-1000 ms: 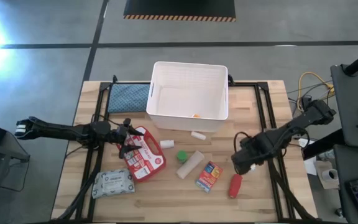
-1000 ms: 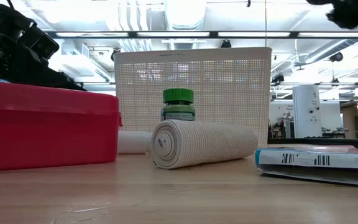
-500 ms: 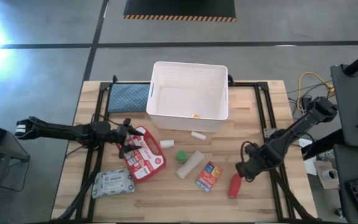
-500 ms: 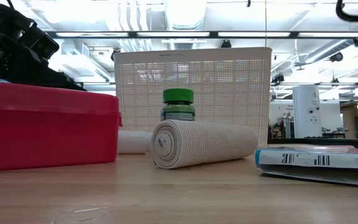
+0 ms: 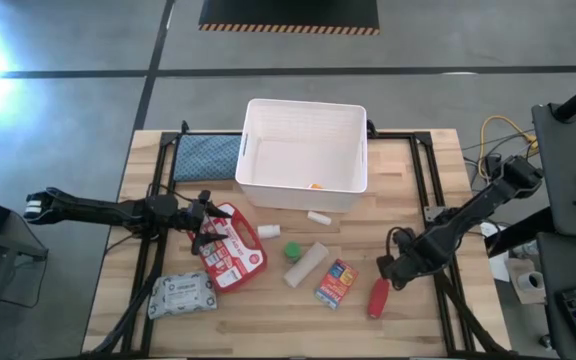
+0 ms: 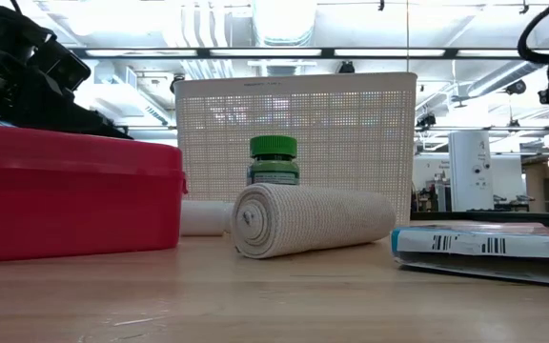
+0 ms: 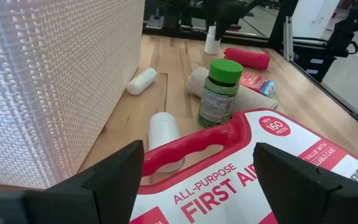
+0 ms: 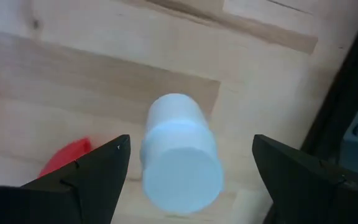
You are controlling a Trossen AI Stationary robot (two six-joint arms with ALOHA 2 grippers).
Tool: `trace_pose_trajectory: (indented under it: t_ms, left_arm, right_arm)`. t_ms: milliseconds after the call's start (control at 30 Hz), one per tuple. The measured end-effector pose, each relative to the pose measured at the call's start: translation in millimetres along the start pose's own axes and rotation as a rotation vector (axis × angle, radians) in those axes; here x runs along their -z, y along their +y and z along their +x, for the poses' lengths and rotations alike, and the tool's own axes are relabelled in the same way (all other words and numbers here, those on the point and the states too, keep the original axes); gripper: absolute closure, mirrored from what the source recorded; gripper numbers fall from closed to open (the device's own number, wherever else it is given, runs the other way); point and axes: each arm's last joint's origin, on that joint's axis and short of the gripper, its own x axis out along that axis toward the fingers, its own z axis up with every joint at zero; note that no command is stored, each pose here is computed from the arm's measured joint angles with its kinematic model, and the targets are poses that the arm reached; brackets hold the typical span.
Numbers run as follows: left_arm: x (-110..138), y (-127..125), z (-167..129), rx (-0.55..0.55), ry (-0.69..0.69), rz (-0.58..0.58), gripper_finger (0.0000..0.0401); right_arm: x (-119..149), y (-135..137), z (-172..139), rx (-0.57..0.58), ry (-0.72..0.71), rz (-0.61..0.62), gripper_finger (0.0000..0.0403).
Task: Pick & place medical supplies in basket/bin
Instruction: Put the right white pill bottle in the white bin
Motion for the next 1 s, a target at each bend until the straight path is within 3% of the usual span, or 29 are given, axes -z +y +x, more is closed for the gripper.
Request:
trace_pose_trajectory:
  t_ms: [233, 1000]
  left_arm:
    - [0, 0, 0, 0.000, 0.000, 0.000, 0.0120]
    - [0, 0, 0, 0.000, 0.000, 0.000, 0.0120]
  right_arm:
    - [1, 0, 10, -0.015, 0.045, -0.048, 0.0074]
    - [-1, -2, 17, -0.017, 0.045, -0.016, 0.0074]
